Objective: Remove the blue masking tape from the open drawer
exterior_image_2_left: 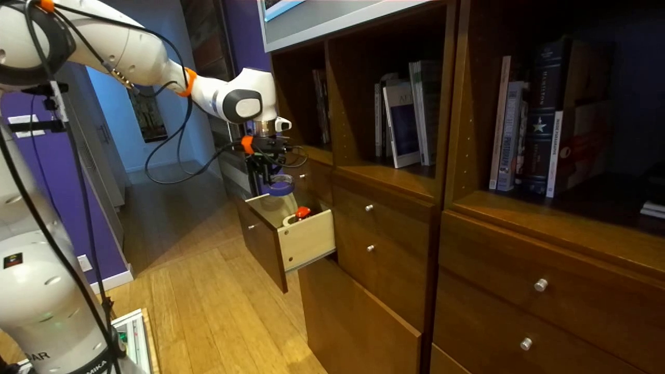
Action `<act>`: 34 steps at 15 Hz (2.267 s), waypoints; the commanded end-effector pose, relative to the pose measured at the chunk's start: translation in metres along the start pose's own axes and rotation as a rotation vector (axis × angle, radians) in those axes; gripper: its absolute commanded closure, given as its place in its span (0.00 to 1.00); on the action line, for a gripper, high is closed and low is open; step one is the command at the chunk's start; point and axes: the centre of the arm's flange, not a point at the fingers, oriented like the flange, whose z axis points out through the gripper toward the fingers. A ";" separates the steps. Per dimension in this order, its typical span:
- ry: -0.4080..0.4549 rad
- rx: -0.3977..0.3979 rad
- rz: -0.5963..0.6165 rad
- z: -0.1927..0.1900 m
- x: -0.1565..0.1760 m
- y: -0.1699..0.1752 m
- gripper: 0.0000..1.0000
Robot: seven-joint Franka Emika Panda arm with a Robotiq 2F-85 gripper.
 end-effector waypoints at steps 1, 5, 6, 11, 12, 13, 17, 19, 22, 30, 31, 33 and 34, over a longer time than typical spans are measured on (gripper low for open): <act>0.068 -0.055 -0.027 -0.034 -0.005 -0.017 0.97; 0.173 -0.154 -0.006 -0.057 -0.010 -0.023 0.97; 0.197 -0.166 -0.004 -0.062 -0.011 -0.023 0.97; 0.339 -0.273 0.051 -0.076 -0.009 -0.013 0.97; 0.361 -0.292 0.065 -0.079 -0.009 -0.011 0.97; 0.377 -0.302 0.070 -0.080 -0.009 -0.010 0.97; 0.448 -0.390 0.102 -0.083 -0.004 -0.003 0.97; 0.472 -0.424 0.111 -0.080 0.001 0.002 0.97; 0.482 -0.458 0.112 -0.071 0.008 0.006 0.97; 0.514 -0.540 0.117 -0.053 0.020 0.018 0.97; 0.517 -0.544 0.117 -0.052 0.021 0.019 0.97; 0.520 -0.554 0.119 -0.051 0.023 0.020 0.97; 0.517 -0.561 0.119 -0.050 0.024 0.020 0.97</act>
